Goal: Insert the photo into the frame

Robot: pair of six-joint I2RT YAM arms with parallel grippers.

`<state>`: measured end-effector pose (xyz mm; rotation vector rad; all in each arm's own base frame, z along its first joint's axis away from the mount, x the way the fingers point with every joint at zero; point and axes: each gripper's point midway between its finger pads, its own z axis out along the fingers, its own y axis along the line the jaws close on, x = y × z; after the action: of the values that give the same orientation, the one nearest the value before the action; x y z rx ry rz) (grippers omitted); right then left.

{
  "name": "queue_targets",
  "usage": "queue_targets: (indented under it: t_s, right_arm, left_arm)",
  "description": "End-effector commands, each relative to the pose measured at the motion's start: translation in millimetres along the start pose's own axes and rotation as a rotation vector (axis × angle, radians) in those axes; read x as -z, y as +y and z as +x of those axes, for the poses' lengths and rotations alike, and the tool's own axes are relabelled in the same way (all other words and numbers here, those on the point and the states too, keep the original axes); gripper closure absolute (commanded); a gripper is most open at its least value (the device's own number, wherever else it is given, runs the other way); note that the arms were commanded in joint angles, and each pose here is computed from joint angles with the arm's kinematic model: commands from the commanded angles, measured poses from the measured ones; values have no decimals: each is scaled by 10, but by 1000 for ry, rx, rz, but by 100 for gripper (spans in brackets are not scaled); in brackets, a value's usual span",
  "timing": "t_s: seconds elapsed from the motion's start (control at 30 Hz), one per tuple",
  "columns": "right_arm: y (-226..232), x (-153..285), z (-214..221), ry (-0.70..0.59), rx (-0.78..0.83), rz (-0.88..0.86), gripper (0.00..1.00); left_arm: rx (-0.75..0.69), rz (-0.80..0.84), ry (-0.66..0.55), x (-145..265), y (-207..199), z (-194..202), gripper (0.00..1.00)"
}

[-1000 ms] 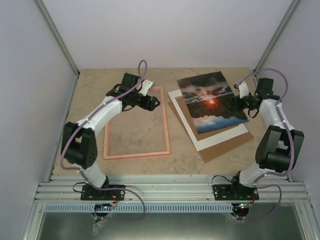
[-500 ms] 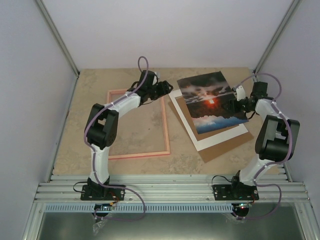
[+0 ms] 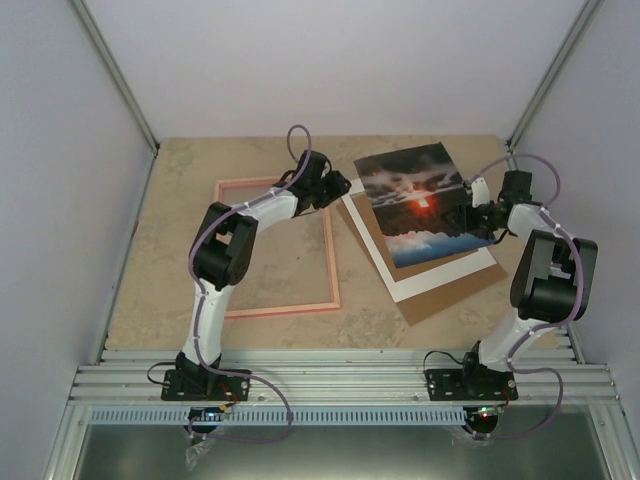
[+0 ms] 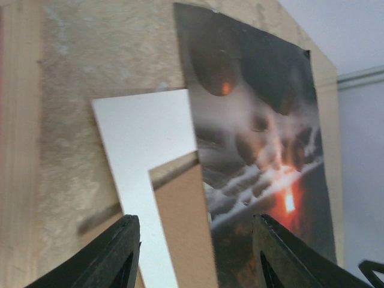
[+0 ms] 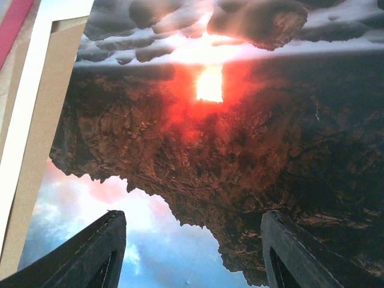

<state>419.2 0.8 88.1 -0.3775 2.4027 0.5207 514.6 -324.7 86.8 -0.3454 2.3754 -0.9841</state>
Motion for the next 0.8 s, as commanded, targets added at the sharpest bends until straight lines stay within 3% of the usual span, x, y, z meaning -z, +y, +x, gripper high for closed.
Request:
queue_targets:
  t_s: [0.0, 0.27, 0.53, 0.77]
  right_arm:
    - [-40, -17, -12, -19, -3, 22, 37]
    - [-56, 1, -17, -23, 3, 37, 38]
    - [-70, -16, 0, -22, -4, 40, 38]
    - [-85, -28, 6, -19, -2, 46, 38]
  left_arm:
    - [26, -32, -27, -100, 54, -48, 48]
    - [51, -70, 10, -309, 215, 34, 49]
    - [69, -209, 0, -434, 486, 22, 50]
    - [113, -105, 72, -619, 386, 160, 57]
